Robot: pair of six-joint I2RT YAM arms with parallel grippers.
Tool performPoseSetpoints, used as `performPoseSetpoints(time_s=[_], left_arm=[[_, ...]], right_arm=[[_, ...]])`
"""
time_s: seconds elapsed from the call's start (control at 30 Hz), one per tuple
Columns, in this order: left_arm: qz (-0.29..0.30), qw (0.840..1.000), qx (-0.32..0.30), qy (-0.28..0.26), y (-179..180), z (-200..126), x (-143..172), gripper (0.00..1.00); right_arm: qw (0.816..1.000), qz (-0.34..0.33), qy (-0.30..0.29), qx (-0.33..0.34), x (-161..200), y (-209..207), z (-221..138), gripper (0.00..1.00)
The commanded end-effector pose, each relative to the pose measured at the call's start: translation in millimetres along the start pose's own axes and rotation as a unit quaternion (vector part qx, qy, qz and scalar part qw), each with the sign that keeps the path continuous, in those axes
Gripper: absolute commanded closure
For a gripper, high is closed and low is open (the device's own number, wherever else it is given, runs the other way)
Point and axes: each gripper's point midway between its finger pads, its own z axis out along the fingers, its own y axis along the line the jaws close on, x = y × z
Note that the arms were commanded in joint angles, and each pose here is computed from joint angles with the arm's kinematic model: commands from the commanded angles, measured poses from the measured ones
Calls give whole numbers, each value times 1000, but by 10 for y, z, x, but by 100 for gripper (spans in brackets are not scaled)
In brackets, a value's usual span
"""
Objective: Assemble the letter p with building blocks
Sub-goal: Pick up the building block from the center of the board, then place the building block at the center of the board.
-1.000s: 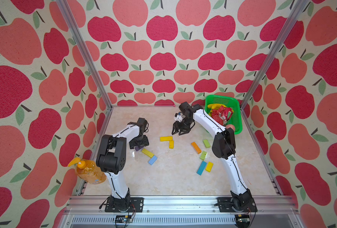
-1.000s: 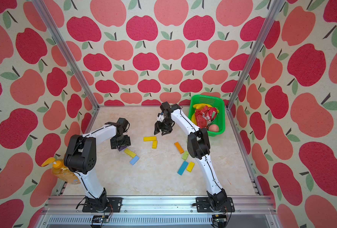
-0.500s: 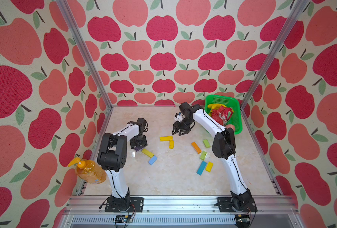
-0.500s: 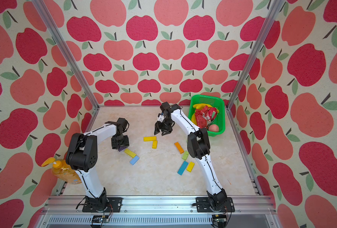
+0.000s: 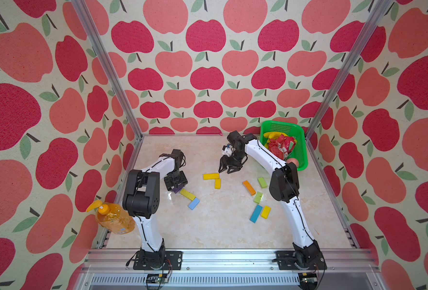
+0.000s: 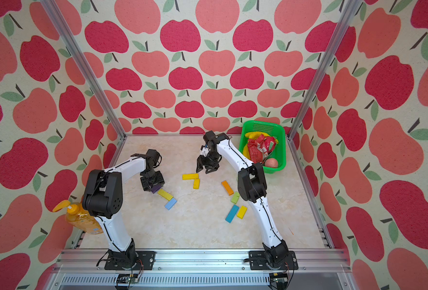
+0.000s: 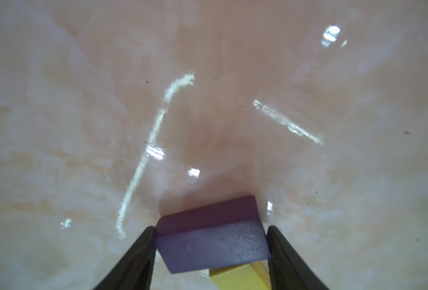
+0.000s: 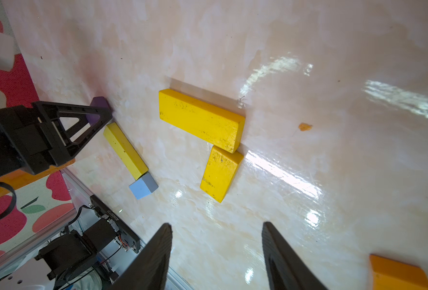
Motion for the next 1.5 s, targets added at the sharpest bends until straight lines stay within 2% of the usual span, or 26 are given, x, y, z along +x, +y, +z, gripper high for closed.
performPoseSetpoints(time_s=[0.0, 0.33, 0.67, 1.03, 1.27, 1.4, 1.47], left_arm=[[-24, 997, 69, 35, -310, 86, 96, 55], [-14, 996, 84, 10, -545, -122, 120, 55], [17, 997, 63, -36, -788, -322, 197, 55], [5, 996, 87, 2, -1039, -178, 239, 55], [6, 997, 80, 16, -1117, -113, 351, 53], [9, 997, 81, 9, -1148, -120, 420, 50], [12, 997, 82, 5, -1180, -135, 450, 45]], right_arm=[[1000, -1, 1, 0, 58, 68, -56, 40], [1000, -4, -3, -1, 36, 73, -70, 40], [1000, -10, -9, 8, 53, 18, -100, 40], [1000, -9, -15, 16, 84, -61, -130, 39], [1000, -12, -14, 20, 105, -121, -142, 39], [1000, -14, -12, 21, 132, -152, -134, 39], [1000, -16, -12, 21, 141, -161, -137, 39]])
